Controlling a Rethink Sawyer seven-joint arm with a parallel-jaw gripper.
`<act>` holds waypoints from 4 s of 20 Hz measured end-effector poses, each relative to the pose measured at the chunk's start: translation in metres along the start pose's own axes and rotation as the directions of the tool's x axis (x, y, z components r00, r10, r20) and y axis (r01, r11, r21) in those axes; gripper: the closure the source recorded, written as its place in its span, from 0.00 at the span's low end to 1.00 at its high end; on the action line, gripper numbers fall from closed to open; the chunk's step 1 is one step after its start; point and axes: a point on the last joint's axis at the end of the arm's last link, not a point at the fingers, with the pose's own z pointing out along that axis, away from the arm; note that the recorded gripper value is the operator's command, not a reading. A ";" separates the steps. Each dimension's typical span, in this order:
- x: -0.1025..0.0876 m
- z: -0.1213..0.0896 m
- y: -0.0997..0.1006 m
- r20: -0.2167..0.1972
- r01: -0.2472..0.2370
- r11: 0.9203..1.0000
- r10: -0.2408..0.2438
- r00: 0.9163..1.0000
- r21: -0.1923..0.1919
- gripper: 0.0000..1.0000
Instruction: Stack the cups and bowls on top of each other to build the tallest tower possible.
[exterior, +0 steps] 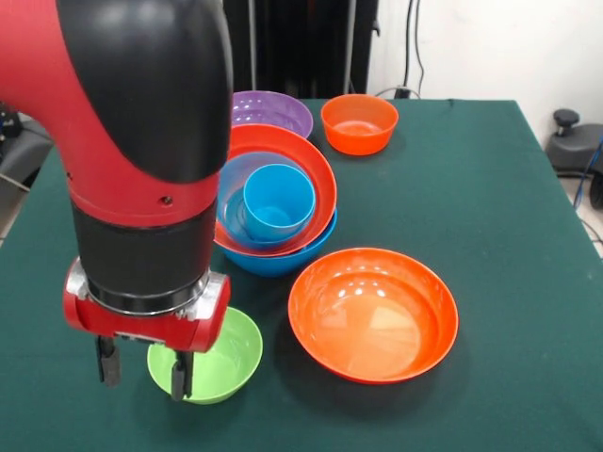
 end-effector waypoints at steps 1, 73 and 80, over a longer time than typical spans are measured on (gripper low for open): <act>0.000 0.003 -0.001 0.004 -0.002 1.000 0.002 1.000 -0.001 0.00; 0.111 0.035 -0.029 0.220 0.014 1.000 -0.013 0.975 -0.004 0.00; 0.131 0.053 -0.046 0.249 -0.019 1.000 0.023 0.968 -0.020 0.00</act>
